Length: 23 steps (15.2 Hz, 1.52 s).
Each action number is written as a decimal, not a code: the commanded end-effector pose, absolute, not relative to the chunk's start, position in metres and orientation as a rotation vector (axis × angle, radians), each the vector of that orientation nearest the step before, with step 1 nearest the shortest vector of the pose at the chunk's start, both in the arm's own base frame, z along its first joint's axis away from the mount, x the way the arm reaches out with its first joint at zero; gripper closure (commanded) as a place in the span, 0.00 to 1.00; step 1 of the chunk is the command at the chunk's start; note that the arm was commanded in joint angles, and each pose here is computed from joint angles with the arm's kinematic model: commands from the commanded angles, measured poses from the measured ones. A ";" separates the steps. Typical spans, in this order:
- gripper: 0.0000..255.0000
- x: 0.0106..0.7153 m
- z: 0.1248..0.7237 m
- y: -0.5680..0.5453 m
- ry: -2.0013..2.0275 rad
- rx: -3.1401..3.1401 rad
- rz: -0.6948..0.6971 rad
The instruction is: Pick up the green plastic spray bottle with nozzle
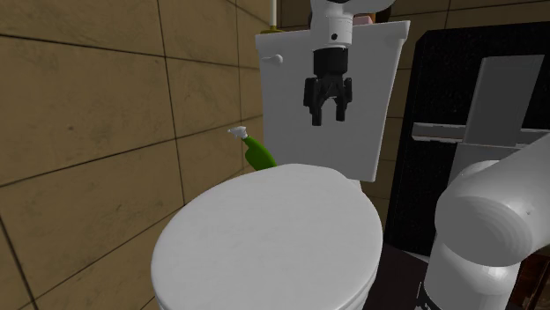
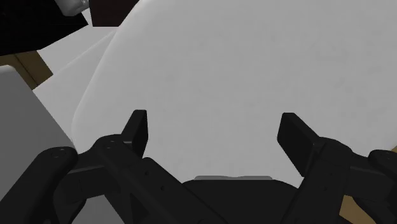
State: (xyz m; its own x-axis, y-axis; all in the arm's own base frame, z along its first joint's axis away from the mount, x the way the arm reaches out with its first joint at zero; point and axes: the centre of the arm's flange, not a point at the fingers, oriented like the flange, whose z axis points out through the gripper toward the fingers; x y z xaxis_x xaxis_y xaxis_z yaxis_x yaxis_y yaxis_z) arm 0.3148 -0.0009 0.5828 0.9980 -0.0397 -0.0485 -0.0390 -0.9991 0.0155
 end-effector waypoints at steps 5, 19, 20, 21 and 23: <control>0.00 0.358 0.571 0.006 -0.006 3.067 0.012; 0.00 0.509 0.545 0.039 0.173 2.838 0.294; 0.00 0.519 0.544 0.042 0.185 2.821 0.313; 0.00 0.530 0.543 0.044 0.196 2.803 0.331; 0.00 0.552 0.542 0.051 0.220 2.767 0.368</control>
